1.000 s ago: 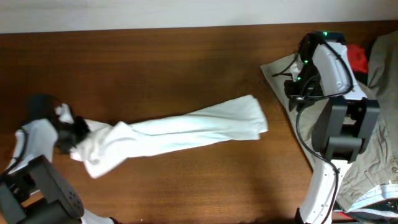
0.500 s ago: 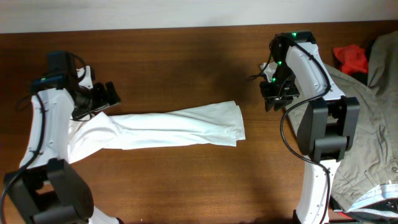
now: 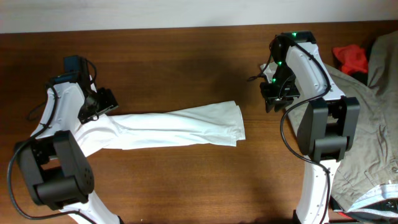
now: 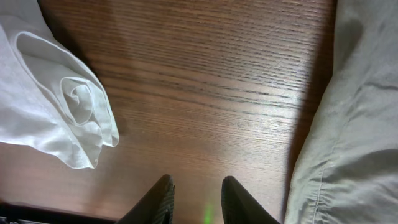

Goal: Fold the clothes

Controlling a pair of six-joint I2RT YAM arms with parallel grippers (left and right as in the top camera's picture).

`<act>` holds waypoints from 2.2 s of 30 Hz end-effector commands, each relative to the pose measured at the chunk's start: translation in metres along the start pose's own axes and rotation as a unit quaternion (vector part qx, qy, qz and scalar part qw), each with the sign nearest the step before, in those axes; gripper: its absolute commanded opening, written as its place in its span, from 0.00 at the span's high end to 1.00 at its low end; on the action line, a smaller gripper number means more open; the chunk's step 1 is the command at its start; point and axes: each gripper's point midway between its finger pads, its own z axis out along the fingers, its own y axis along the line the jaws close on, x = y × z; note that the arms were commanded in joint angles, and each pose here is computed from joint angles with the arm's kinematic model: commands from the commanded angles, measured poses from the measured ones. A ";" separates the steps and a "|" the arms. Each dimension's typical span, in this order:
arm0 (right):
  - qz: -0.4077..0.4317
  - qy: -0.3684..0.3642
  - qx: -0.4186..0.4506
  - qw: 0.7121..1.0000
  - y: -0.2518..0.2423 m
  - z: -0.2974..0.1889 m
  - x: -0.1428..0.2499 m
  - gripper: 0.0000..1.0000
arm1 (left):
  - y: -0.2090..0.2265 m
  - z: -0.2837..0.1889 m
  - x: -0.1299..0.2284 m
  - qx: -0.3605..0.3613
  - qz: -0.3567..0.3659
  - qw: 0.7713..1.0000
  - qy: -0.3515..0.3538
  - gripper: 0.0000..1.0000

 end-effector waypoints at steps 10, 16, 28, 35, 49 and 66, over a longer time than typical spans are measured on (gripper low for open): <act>-0.005 0.005 -0.003 1.000 0.001 0.002 0.001 0.70 | 0.013 0.021 0.008 -0.039 -0.004 0.999 0.024 1.00; -0.005 0.005 -0.003 1.000 0.001 0.002 0.001 0.70 | -0.044 -0.039 -0.004 0.126 0.056 0.990 -0.017 1.00; -0.003 0.019 -0.004 1.000 0.002 0.002 0.008 0.70 | -0.149 -0.069 0.061 0.155 0.310 0.938 -0.027 0.99; -0.003 0.020 -0.003 1.000 0.002 0.002 0.009 0.70 | -0.135 -0.059 0.074 0.126 0.311 0.942 0.006 0.43; -0.003 0.024 -0.004 1.000 0.002 0.002 0.010 0.70 | 0.087 -0.004 -0.003 -0.034 -0.055 0.998 0.022 0.40; -0.002 0.028 -0.005 1.000 0.002 0.002 0.012 0.70 | 0.163 0.009 -0.053 -0.014 -0.151 0.988 -0.043 0.96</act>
